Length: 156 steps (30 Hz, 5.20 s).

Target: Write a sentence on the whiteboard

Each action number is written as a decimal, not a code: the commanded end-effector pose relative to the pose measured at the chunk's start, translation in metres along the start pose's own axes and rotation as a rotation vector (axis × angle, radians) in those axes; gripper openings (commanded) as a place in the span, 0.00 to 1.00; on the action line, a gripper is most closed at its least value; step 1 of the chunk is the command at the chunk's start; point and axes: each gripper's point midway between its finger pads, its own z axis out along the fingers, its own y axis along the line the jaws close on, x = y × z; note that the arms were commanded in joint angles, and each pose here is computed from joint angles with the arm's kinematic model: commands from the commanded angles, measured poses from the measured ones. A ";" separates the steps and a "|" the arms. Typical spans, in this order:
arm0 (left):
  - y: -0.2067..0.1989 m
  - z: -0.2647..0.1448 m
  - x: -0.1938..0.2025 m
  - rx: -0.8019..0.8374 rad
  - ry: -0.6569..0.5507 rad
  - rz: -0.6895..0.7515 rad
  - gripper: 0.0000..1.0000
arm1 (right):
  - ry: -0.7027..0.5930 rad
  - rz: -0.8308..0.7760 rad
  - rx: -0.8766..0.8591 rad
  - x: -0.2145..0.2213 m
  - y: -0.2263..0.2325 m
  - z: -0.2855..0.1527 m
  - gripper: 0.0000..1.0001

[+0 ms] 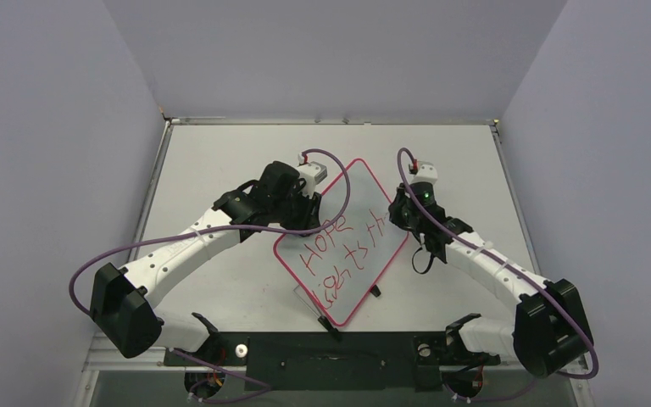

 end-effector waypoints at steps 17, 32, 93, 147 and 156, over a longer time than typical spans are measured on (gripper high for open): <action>0.052 -0.001 0.037 -0.223 0.140 0.186 0.00 | -0.051 0.033 -0.120 -0.024 0.027 0.001 0.00; 0.052 -0.002 0.036 -0.226 0.139 0.187 0.00 | 0.011 0.013 -0.103 0.014 0.008 -0.013 0.00; 0.050 -0.002 0.036 -0.223 0.138 0.194 0.00 | -0.060 -0.072 -0.400 0.054 0.061 -0.115 0.00; 0.051 -0.003 0.036 -0.234 0.139 0.196 0.00 | -0.031 -0.257 -0.669 0.144 0.124 -0.165 0.00; 0.051 -0.002 0.037 -0.233 0.142 0.197 0.00 | -0.009 -0.270 -0.610 0.156 0.117 -0.152 0.00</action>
